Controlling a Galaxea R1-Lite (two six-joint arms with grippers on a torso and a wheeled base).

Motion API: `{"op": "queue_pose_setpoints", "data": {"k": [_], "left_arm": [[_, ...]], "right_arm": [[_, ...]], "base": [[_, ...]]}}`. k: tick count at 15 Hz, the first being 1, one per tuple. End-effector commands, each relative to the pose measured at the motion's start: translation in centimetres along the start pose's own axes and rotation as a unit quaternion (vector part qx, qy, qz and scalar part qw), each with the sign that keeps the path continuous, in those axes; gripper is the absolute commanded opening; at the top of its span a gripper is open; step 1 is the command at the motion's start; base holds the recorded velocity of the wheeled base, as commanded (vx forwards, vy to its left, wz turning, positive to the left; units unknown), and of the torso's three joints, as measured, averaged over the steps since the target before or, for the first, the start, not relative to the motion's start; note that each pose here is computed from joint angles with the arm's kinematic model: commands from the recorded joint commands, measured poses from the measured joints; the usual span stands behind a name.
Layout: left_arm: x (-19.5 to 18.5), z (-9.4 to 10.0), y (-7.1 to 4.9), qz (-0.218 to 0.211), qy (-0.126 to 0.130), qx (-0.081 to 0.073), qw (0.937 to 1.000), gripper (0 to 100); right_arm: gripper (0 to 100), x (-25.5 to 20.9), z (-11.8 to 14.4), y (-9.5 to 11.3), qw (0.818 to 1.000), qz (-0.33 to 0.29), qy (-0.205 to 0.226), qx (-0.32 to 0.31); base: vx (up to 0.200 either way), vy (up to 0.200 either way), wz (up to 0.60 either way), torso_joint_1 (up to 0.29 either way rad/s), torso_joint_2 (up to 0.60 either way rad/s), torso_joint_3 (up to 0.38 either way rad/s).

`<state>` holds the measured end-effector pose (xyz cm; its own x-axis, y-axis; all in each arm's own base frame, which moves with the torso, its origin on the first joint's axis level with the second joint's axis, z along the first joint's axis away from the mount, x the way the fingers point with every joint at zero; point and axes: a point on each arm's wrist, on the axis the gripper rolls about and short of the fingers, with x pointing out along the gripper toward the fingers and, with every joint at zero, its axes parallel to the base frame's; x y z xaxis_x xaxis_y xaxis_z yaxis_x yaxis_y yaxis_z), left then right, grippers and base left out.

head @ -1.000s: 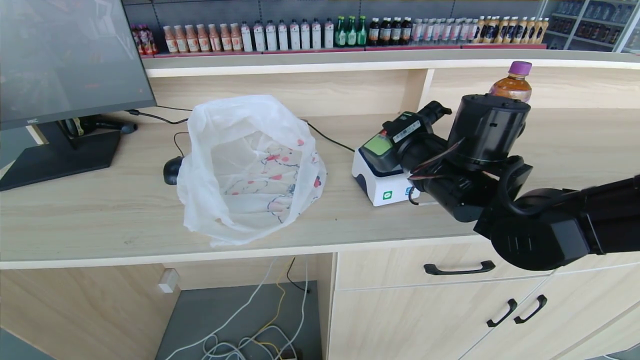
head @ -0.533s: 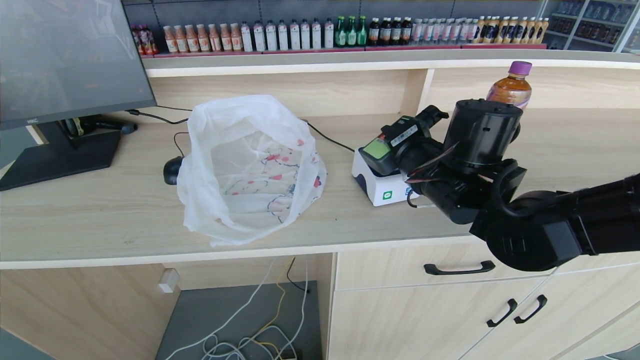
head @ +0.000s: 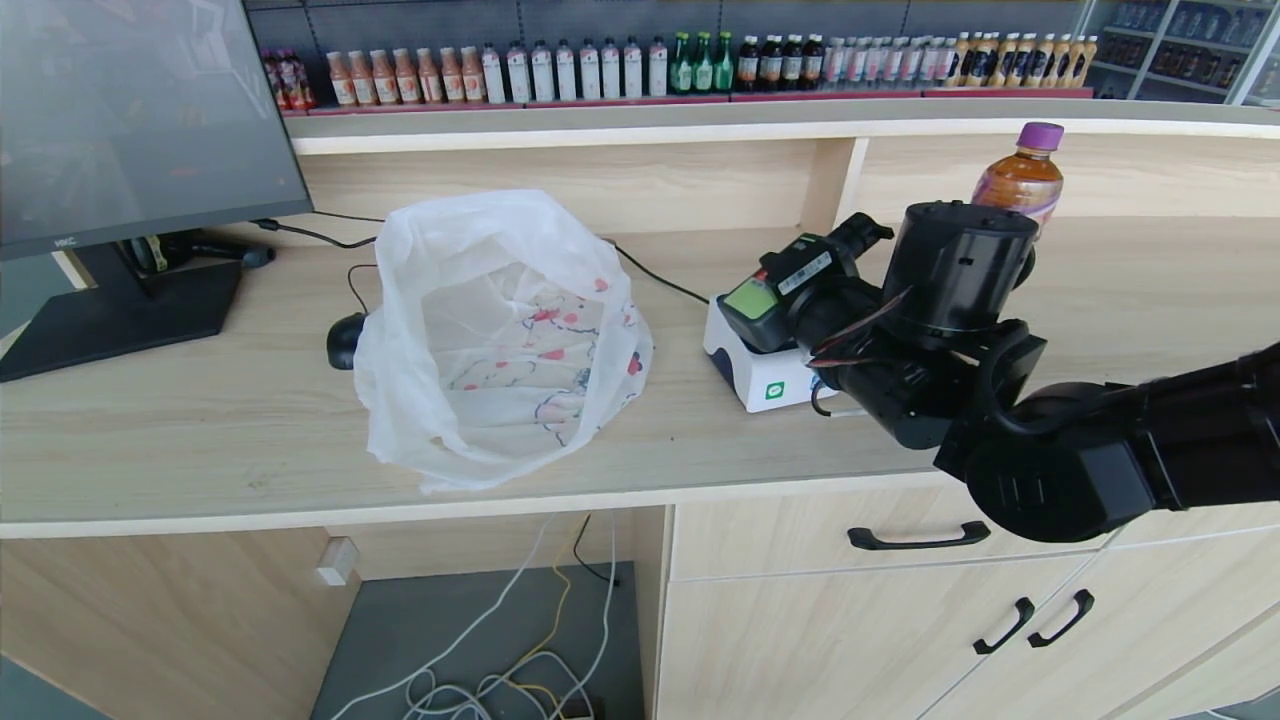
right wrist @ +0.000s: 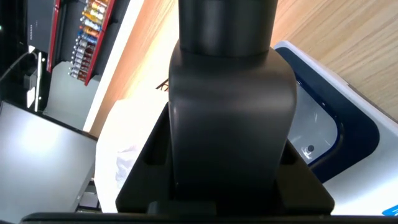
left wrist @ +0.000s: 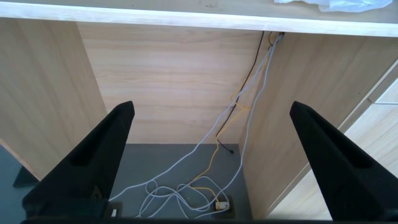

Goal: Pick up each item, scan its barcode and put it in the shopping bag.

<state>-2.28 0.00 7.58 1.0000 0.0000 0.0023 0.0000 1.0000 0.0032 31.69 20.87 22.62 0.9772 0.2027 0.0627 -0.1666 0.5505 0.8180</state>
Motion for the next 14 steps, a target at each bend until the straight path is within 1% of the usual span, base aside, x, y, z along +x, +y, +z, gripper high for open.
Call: {"op": "queue_pose_setpoints", "data": {"k": [1, 14], "left_arm": [[0.00, 0.00, 0.00, 0.000, 0.000, 0.000, 1.0000, 100], [0.00, 0.00, 0.00, 0.000, 0.000, 0.000, 1.0000, 100]], "right_arm": [[0, 0.01, -0.04, -0.02, 1.000, 0.000, 0.000, 0.000], [0, -0.34, 0.41, 0.31, 1.000, 0.003, -0.006, 0.008]], "base": [[0.000, 0.000, 0.00, 0.000, 0.00, 0.000], [0.000, 0.000, 0.00, 0.000, 0.00, 0.000]]}}
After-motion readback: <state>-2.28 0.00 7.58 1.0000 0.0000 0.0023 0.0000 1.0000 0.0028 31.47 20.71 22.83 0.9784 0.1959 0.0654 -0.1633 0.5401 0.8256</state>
